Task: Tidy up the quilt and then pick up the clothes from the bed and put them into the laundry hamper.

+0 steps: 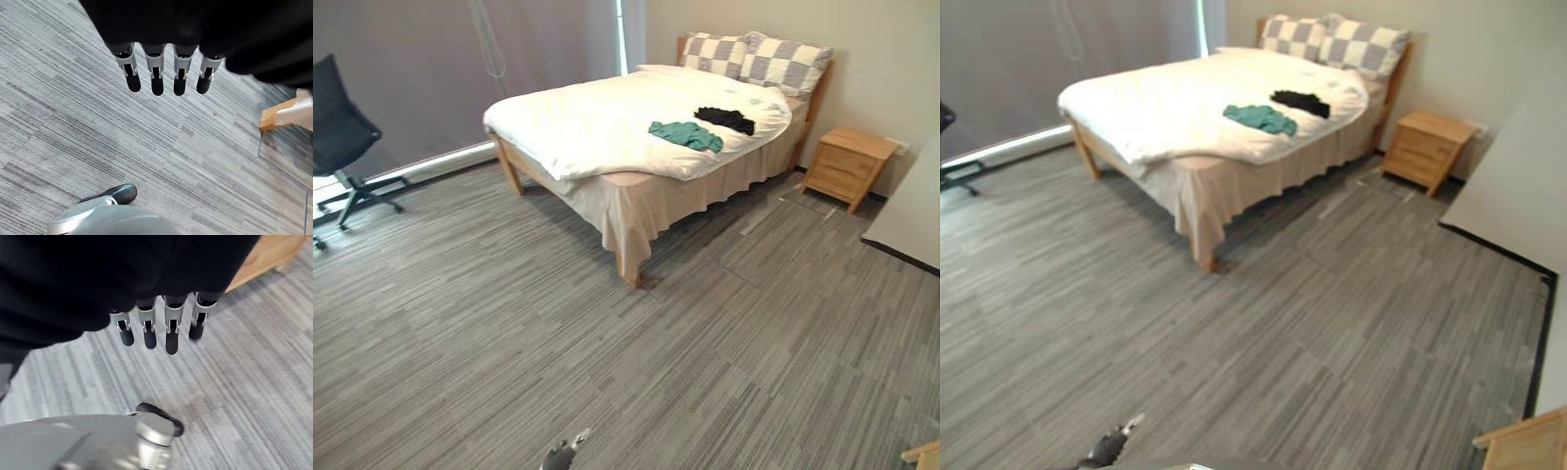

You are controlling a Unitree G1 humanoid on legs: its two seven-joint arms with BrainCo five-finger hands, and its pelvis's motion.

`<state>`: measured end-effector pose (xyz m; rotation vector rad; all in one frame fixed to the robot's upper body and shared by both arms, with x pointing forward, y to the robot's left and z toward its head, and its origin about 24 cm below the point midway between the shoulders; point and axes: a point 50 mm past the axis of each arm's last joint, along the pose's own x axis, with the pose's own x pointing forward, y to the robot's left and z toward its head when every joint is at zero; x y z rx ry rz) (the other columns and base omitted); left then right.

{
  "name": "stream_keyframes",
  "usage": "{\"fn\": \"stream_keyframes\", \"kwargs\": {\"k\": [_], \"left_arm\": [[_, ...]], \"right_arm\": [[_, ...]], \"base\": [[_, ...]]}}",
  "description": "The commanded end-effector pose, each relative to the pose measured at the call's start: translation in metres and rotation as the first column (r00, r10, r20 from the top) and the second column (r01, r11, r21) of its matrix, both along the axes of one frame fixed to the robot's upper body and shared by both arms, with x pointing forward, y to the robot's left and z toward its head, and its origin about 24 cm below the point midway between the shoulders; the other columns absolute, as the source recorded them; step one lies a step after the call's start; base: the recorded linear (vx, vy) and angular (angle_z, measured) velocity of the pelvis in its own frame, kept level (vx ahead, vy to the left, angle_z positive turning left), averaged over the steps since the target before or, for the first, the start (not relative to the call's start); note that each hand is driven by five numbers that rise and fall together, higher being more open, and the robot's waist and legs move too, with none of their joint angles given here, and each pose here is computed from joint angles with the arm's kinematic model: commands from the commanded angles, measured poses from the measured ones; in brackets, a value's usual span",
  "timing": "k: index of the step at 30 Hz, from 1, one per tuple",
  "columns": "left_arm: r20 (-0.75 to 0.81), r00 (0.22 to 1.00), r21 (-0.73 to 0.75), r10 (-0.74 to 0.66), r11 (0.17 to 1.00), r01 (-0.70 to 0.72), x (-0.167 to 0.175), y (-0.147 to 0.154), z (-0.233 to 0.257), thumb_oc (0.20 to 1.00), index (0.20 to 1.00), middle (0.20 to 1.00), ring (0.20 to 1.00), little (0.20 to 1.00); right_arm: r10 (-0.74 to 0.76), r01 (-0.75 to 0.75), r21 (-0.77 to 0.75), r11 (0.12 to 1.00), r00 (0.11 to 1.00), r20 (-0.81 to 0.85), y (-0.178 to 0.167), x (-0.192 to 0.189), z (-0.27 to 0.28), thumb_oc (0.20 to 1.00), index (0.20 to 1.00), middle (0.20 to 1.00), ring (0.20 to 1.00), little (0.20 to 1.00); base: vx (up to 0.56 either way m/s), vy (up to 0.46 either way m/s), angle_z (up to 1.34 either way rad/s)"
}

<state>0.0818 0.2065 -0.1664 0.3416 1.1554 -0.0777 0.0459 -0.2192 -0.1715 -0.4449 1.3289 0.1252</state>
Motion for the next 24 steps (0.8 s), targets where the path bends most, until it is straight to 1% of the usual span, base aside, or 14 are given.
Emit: {"fn": "stream_keyframes", "kwargs": {"k": [1, 6, 8, 13, 19, 24], "left_arm": [[0.068, 0.995, -0.014, -0.067, 0.998, 0.068, 0.03, -0.019, 0.003, 1.0, 1.0, 1.0, 1.0, 1.0], [0.034, 0.995, -0.004, -0.093, 0.996, 0.094, 0.022, -0.017, 0.001, 1.0, 1.0, 1.0, 1.0, 1.0], [0.015, 0.992, 0.013, -0.129, 0.992, 0.129, 0.019, -0.014, 0.001, 1.0, 1.0, 1.0, 1.0, 1.0], [0.036, 0.988, 0.021, -0.152, 0.988, 0.152, 0.023, -0.014, 0.002, 1.0, 1.0, 1.0, 1.0, 1.0], [0.141, 0.984, 0.04, -0.11, 0.994, 0.105, 0.05, -0.005, 0.013, 1.0, 1.0, 1.0, 1.0, 1.0], [0.22, 0.975, 0.026, -0.01, 1.0, 0.004, 0.064, 0.006, 0.021, 1.0, 1.0, 1.0, 1.0, 1.0]], "right_arm": [[0.051, -0.064, 0.066, 0.996, 0.981, 0.185, 0.028, 0.059, 0.008, 1.0, 1.0, 1.0, 1.0, 1.0], [0.036, -0.048, 0.064, 0.997, 0.983, 0.178, 0.026, 0.055, 0.007, 1.0, 1.0, 1.0, 1.0, 1.0], [0.026, -0.036, 0.061, 0.997, 0.987, 0.159, 0.024, 0.05, 0.006, 1.0, 1.0, 1.0, 1.0, 1.0], [0.025, -0.034, 0.059, 0.998, 0.989, 0.148, 0.024, 0.046, 0.005, 1.0, 1.0, 1.0, 1.0, 1.0], [0.019, -0.032, 0.067, 0.997, 0.984, 0.179, 0.028, 0.057, 0.007, 1.0, 1.0, 1.0, 1.0, 1.0], [-0.03, 0.014, 0.079, 0.997, 0.979, 0.201, 0.026, 0.06, 0.008, 1.0, 1.0, 1.0, 1.0, 1.0]], "base": [[0.0, 0.0, 0.0], [0.02, 0.023, 0.02], [0.08, 0.068, 0.09], [0.05, 0.054, 0.02], [0.0, 0.072, -0.06], [0.15, 0.011, -0.26]]}}
